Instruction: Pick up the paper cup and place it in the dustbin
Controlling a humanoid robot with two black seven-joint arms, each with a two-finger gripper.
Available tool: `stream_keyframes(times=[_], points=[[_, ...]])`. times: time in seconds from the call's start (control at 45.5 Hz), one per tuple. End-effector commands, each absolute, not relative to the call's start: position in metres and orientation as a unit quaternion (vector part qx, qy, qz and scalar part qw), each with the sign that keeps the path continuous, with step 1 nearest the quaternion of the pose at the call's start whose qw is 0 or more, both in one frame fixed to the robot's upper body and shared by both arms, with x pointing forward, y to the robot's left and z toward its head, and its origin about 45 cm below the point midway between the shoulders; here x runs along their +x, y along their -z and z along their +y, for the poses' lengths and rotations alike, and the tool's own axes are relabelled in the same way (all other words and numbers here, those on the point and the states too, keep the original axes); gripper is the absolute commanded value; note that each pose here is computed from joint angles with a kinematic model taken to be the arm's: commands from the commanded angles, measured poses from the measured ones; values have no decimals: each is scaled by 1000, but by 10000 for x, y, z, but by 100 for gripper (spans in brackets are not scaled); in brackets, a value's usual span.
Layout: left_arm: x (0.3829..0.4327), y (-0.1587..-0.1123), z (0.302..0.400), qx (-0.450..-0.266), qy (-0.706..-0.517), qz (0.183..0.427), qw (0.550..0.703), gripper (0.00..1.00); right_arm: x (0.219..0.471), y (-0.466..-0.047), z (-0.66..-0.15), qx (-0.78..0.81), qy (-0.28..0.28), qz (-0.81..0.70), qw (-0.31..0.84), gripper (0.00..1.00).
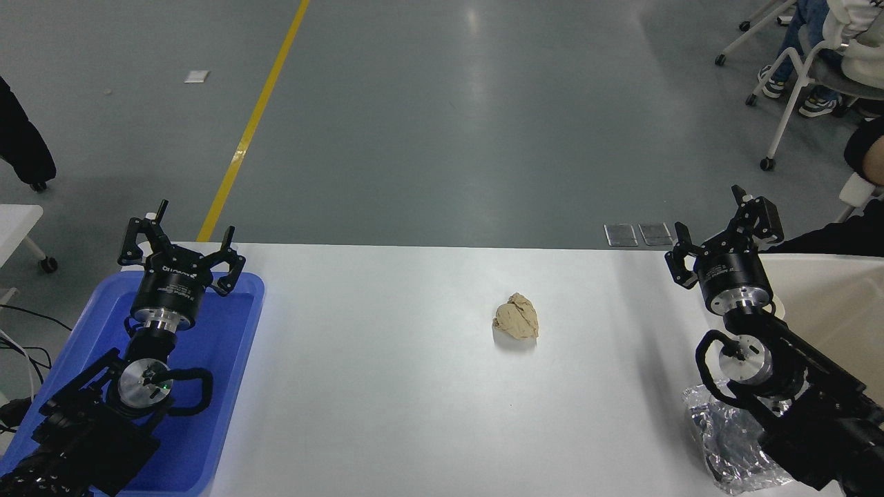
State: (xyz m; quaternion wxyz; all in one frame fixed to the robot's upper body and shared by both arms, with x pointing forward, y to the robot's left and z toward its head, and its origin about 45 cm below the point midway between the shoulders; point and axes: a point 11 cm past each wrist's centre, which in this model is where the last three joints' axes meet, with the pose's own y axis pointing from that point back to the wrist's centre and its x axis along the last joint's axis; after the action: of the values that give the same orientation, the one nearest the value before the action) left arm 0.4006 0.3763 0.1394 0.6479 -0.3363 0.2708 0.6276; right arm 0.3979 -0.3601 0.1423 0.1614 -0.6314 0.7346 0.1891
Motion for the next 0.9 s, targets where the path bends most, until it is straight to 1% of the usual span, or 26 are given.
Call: stream_keyframes(times=[0.0,0.022,0.242,0.308,0.33,0.352,0.462,0.484,0.505,0.527,0.549,0.615,0.637,0.725,0.879], points=[[4007,-1395,3765,-336,-628,270,648,100,3973,-1415,-3600,-632,-190,734,161,100],[4002,-1387,3765,-335,-628,271,648,100,3973,-1415,-3600,-632,-190,734,161,100],[4007,-1395,3765,-336,-628,270,648,100,3968,-1410,-3601,-632,-190,734,160,100],[4007,-1395,3765,-336,-628,270,648,100,3968,-1411,-3602,-632,-189,735,160,100],[4002,-1388,3766,-336,-628,271,647,100,3968,-1410,-3601,-632,-190,734,160,100],[4007,-1394,3763,-336,-628,271,648,100,3968,-1410,-3600,-632,-189,734,159,100],[4007,-1394,3763,-336,-628,271,648,100,3969,-1411,-3599,-633,-188,734,159,100],[4002,-1387,3765,-335,-628,271,648,100,3969,-1411,-3599,-633,-188,734,158,100],[4007,-1394,3764,-336,-628,271,647,100,3968,-1408,-3596,-633,-188,734,158,100],[4002,-1388,3766,-336,-628,271,647,100,3974,-1417,-3597,-633,-188,734,159,100],[4007,-1395,3765,-336,-628,270,648,100,3974,-1417,-3597,-633,-188,734,159,100],[4007,-1394,3764,-336,-628,271,647,100,3974,-1417,-3597,-633,-188,734,159,100],[4002,-1387,3765,-335,-628,271,648,100,3974,-1417,-3597,-633,-188,734,159,100],[4007,-1395,3765,-336,-628,270,648,100,3974,-1417,-3596,-634,-187,734,159,100],[4007,-1394,3763,-336,-628,271,648,100,3986,-1438,-3613,-634,-184,734,158,100]])
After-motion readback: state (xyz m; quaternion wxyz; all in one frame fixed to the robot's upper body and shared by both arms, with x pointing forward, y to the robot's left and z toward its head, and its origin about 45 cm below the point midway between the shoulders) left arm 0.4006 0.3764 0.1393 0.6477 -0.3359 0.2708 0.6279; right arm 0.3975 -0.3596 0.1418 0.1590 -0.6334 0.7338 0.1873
